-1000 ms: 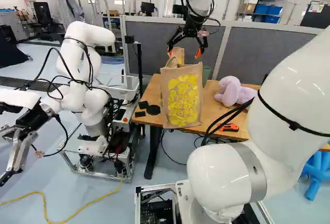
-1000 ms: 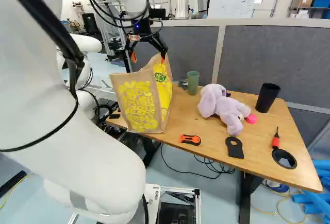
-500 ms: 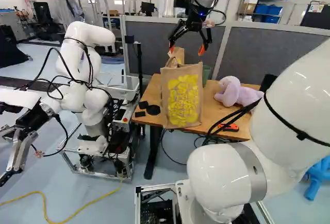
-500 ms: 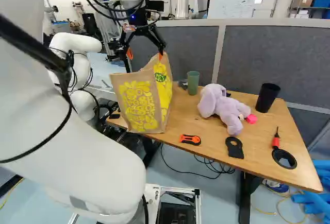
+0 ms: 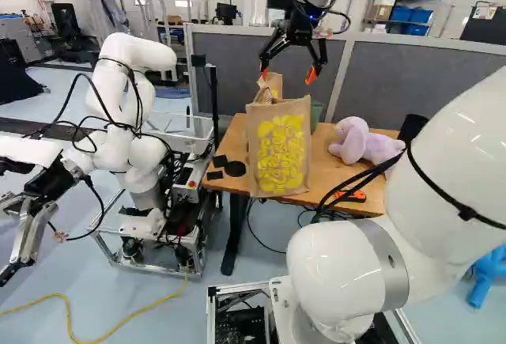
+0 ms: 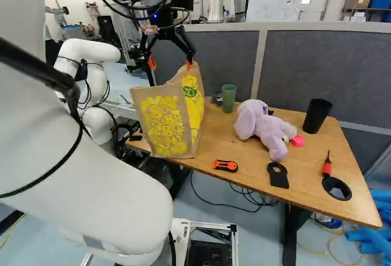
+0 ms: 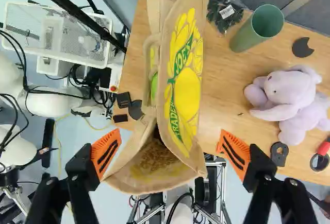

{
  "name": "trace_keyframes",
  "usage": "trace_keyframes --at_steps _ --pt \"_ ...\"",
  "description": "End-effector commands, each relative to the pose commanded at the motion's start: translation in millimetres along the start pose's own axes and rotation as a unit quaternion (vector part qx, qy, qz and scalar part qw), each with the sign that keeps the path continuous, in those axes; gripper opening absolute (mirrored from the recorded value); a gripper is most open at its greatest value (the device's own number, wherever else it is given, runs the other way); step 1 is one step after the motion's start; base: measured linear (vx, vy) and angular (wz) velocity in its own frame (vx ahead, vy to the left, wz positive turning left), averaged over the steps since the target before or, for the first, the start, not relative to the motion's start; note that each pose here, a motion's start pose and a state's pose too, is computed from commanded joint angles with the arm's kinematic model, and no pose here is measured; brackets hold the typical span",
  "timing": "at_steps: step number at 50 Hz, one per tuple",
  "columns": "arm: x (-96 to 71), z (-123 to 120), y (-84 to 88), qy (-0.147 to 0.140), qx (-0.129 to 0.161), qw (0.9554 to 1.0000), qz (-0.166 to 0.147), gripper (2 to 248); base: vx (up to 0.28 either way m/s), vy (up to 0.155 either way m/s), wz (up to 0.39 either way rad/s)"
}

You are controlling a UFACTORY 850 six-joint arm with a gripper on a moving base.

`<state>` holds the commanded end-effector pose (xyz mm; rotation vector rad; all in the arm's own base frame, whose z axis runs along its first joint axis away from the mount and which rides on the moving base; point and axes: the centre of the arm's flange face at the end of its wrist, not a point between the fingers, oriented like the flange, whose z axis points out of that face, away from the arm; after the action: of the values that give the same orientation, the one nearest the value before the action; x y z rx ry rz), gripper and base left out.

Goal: Pick up the bag on the ground and place it on the table

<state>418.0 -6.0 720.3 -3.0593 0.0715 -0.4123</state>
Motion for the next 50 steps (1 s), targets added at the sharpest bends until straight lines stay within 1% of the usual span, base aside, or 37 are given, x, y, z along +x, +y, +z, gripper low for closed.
trace_keyframes --at_steps 15,50 --pt "0.0 0.0 0.0 0.0 0.0 1.0 0.0 247 -0.1 0.0 0.008" --pt "0.0 0.0 0.0 0.0 0.0 1.0 0.0 247 -0.156 -0.002 0.012"
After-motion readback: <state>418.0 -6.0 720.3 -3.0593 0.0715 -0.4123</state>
